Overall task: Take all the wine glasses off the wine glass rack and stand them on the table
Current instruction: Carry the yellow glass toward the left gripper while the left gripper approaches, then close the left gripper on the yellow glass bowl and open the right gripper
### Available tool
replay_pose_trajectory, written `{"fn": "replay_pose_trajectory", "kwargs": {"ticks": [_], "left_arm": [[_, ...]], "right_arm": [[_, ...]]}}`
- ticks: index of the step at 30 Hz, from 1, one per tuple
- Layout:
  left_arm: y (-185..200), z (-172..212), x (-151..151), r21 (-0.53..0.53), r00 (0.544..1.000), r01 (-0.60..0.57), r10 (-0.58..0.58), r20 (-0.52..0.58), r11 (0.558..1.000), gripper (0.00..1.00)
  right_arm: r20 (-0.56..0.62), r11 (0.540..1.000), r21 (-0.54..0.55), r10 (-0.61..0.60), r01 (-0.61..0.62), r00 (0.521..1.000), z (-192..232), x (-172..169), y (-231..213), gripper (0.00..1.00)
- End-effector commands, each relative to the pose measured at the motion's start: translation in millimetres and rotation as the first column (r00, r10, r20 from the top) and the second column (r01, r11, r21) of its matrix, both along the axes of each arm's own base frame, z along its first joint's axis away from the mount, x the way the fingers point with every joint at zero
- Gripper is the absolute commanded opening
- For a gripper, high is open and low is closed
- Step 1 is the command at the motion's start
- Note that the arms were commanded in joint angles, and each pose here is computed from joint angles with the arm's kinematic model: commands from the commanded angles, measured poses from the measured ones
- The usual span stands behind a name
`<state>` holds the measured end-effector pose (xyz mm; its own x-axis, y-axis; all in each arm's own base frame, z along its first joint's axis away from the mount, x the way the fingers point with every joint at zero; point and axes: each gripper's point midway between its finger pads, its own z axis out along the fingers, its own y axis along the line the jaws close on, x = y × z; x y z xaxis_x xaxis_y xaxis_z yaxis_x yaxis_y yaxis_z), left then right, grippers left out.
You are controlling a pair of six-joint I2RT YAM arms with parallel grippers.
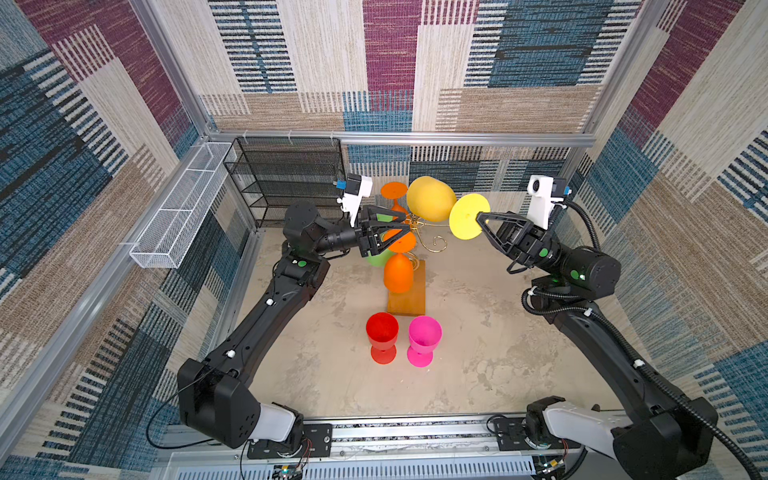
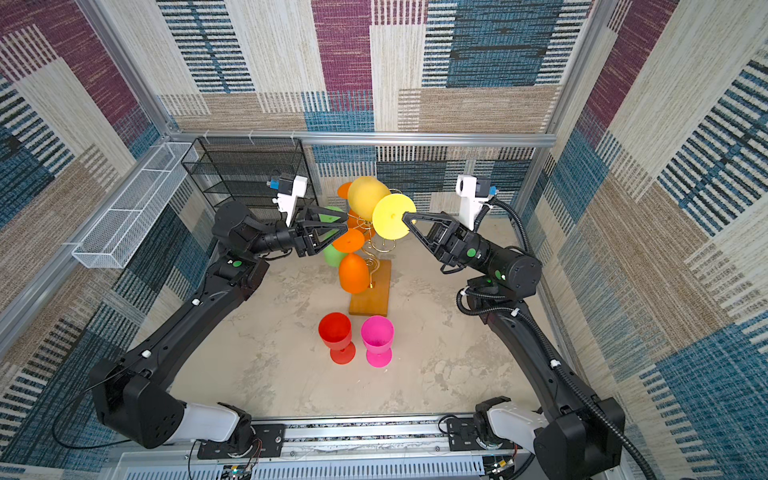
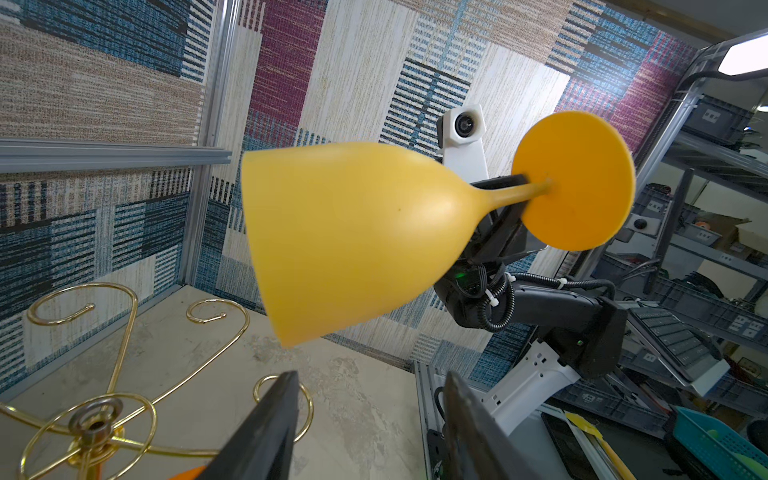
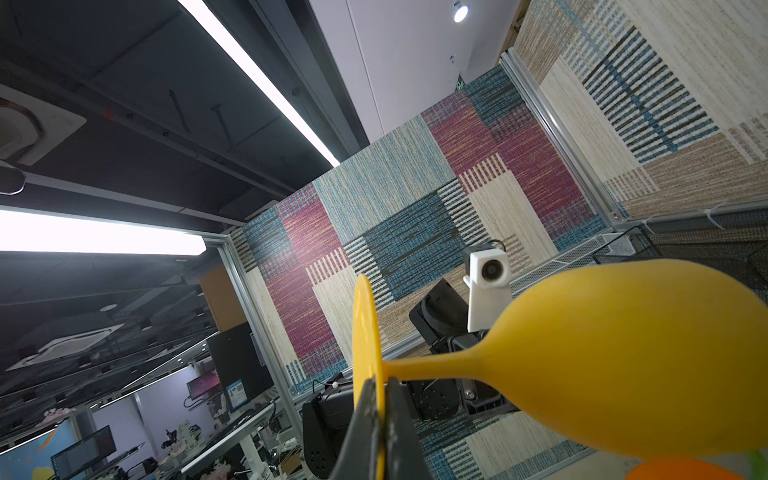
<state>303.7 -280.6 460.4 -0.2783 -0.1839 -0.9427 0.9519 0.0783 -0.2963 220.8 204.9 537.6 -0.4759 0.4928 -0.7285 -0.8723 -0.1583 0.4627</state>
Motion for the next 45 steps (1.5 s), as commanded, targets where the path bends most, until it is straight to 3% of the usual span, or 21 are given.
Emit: {"fn": "replay_pose_trajectory", "kwargs": {"ticks": [1,19,36,45], "left_arm": [[-0.4,-3.9,7.2,-0.001,0.999,-0.021,0.021,0.029,1.000,0.59],[-1.5,8.6,-0.3,-0.085,0.996,0.060,-0.054,0.072,0.995,0.59],[3.2,19.6,-28.6,-0.077,0.988,0.132,-0.125,0.086,0.988,0.31],[7.8,34.6,-46.9,-0.104,0.976,0.195,-0.183,0.117,0.975,0.22]], "right_arm": [[0.014,0.999,0.038,0.039,-0.039,0.999,3.5,-9.6,-2.7,0.00],[-0.069,0.980,0.139,0.154,-0.143,0.986,-13.6,-6.9,-8.0,0.00],[-0.152,0.930,0.298,0.268,-0.215,0.951,-27.8,22.3,-15.7,0.00],[-0.234,0.899,0.353,0.354,-0.260,0.905,-38.6,44.1,-13.9,0.10]]}}
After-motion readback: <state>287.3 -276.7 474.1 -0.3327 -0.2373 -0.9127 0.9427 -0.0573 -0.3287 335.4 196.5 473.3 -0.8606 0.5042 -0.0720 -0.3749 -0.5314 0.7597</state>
